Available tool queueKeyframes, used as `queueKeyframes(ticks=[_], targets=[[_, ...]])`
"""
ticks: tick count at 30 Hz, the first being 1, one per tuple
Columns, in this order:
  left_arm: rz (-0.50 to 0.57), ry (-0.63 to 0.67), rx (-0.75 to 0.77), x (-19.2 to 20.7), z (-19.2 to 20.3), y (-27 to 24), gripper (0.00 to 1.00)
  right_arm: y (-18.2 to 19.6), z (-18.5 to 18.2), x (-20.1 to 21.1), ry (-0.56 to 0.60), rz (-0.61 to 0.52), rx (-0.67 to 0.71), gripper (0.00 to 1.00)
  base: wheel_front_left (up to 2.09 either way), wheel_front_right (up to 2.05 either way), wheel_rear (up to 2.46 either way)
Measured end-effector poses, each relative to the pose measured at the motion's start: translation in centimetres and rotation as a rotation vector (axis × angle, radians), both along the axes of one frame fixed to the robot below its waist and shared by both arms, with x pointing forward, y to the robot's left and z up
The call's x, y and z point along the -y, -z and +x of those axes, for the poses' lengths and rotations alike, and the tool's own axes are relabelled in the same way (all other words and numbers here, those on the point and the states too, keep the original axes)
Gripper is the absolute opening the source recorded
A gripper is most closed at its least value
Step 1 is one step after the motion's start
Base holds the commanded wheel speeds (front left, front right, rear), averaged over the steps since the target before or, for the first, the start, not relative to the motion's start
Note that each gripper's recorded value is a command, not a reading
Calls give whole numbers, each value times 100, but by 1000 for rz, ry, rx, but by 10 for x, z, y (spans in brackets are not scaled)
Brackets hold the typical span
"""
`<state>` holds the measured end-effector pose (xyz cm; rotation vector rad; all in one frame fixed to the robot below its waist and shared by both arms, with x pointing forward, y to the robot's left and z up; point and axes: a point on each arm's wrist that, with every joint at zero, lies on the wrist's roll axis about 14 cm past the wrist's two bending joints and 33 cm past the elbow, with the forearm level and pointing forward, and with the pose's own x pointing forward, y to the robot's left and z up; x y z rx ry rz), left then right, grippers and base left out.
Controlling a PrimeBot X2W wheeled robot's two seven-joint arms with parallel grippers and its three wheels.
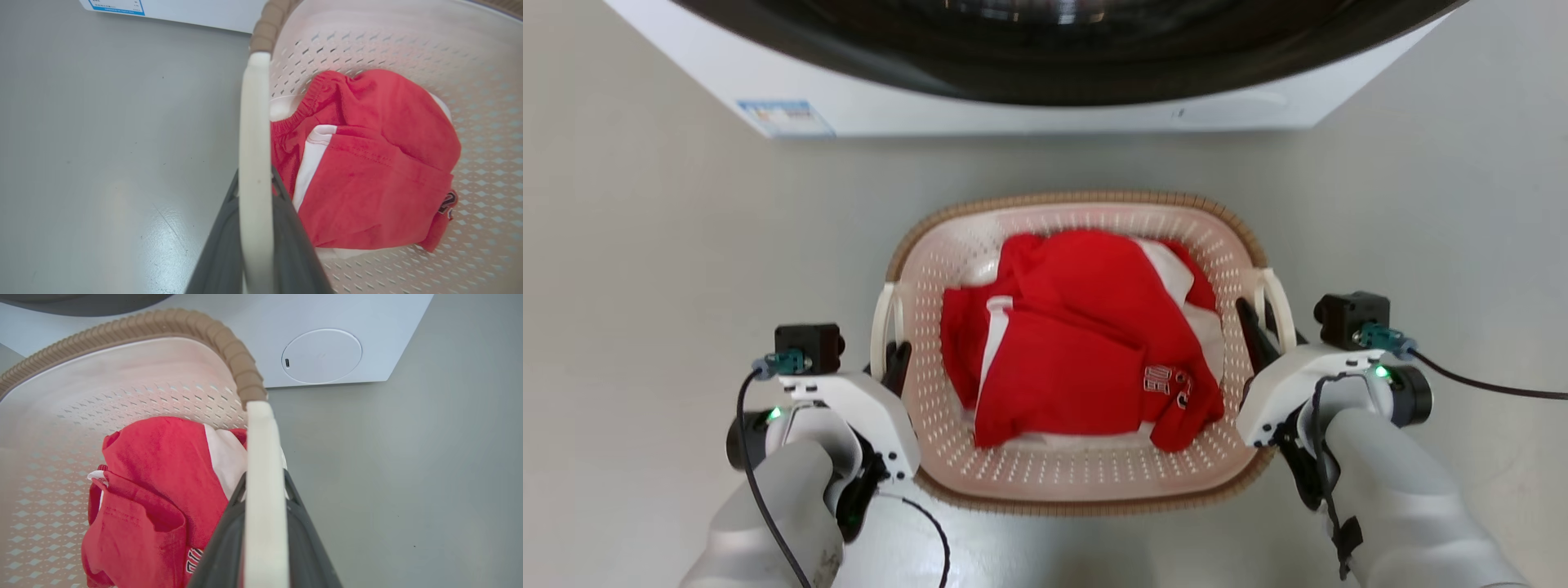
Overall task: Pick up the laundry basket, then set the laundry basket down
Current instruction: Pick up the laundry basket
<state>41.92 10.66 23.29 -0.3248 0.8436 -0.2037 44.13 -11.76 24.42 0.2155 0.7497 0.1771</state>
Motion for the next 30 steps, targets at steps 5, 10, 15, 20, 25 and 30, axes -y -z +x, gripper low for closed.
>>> queueKeyframes(ticks=[5, 10, 15, 20, 25, 30], targets=[[-9, 10, 15, 5, -5, -24, 0, -30, -5, -2, -4, 11, 36, 0, 0, 0, 0], [-11, 25, 13, 7, -22, -41, 0, -48, -26, -1, 2, 21, 36, 0, 0, 0, 0], [-6, 50, -3, 9, -39, -55, 0, -64, -45, -2, 1, 30, 31, 0, 0, 0, 0], [-6, 71, -13, 13, -52, -69, 0, -77, -63, 0, 25, 48, 20, 0, 0, 0, 0], [1, 90, -22, 15, -64, -79, 0, -88, -78, -1, 22, 56, 14, 0, 0, 0, 0], [5, 115, -35, 21, -73, -87, 0, -94, -87, 3, 27, 54, -21, 0, 0, 0, 0]])
